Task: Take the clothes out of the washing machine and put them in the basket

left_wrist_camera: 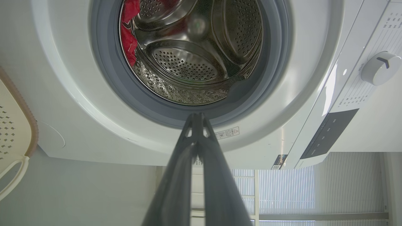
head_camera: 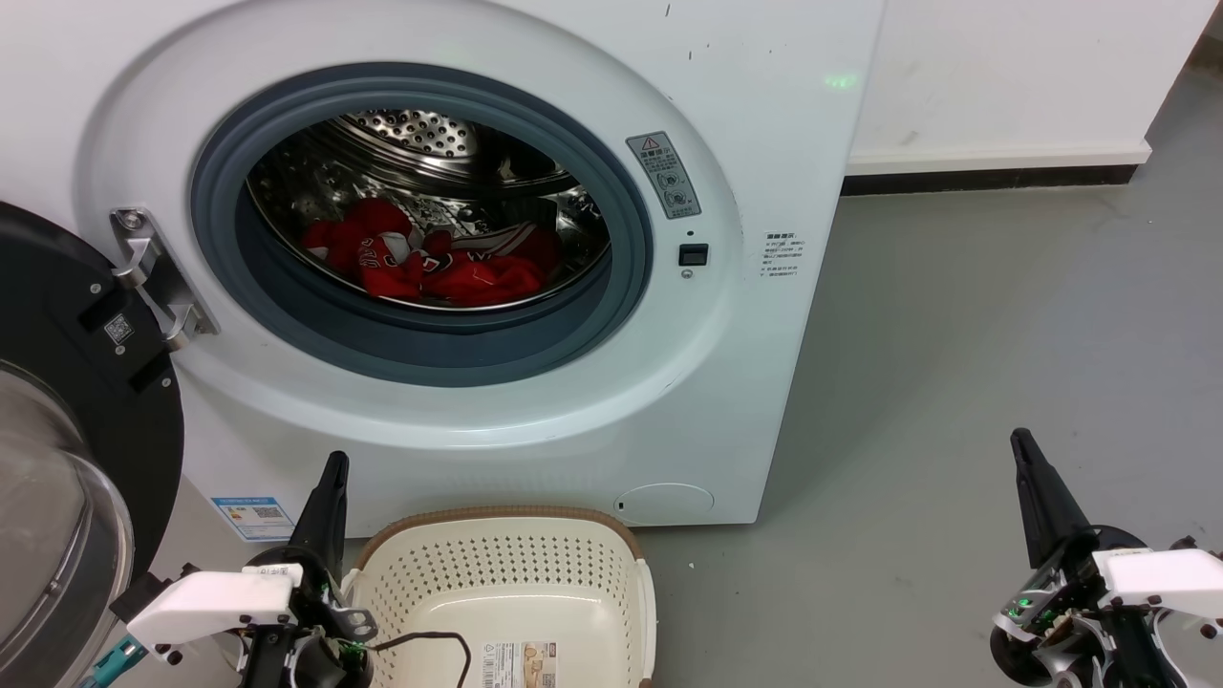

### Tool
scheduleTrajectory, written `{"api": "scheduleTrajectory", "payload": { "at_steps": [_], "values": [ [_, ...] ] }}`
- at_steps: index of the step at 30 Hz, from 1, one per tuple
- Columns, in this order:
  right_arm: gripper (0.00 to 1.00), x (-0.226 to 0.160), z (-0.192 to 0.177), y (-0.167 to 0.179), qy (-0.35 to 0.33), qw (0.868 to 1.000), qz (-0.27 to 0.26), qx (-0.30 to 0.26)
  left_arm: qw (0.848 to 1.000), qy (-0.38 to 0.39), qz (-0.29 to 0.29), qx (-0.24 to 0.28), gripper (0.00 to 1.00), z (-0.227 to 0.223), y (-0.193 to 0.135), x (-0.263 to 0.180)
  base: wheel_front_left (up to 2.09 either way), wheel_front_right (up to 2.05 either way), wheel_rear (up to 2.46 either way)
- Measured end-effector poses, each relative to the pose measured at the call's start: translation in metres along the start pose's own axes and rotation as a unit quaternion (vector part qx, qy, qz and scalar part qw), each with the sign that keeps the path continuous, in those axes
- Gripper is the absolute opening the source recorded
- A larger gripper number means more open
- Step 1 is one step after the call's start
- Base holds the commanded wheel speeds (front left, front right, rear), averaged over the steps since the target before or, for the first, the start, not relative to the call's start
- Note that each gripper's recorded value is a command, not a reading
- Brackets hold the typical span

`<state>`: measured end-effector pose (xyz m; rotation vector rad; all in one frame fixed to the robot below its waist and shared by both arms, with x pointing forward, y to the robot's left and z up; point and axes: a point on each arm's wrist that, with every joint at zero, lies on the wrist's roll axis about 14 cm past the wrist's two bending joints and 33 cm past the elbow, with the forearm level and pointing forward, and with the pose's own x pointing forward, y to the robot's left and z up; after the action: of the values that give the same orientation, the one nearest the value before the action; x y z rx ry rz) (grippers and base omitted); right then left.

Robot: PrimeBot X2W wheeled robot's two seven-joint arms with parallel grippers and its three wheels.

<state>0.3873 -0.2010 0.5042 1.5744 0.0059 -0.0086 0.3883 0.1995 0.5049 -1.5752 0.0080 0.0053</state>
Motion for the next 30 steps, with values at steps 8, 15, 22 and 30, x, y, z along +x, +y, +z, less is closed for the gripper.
{"api": "scheduleTrajectory", "payload": {
  "at_steps": [8, 15, 22, 30],
  "values": [
    [0.0, 0.0, 0.0, 0.0, 0.0, 1.0, 0.0, 0.0, 1.0, 0.0, 0.0, 0.0, 0.0, 0.0, 0.0, 0.0, 0.0, 0.0, 0.0],
    [0.0, 0.0, 0.0, 0.0, 0.0, 1.0, 0.0, 0.0, 1.0, 0.0, 0.0, 0.0, 0.0, 0.0, 0.0, 0.0, 0.0, 0.0, 0.0],
    [0.0, 0.0, 0.0, 0.0, 0.0, 1.0, 0.0, 0.0, 1.0, 0.0, 0.0, 0.0, 0.0, 0.0, 0.0, 0.0, 0.0, 0.0, 0.0],
    [1.0, -0.009, 0.0, -0.019, -0.002, 1.0, -0.028, 0.001, 1.0, 0.0, 0.031, -0.002, 1.0, -0.002, 0.021, -0.009, 0.0, 0.0, 0.0]
  ]
}}
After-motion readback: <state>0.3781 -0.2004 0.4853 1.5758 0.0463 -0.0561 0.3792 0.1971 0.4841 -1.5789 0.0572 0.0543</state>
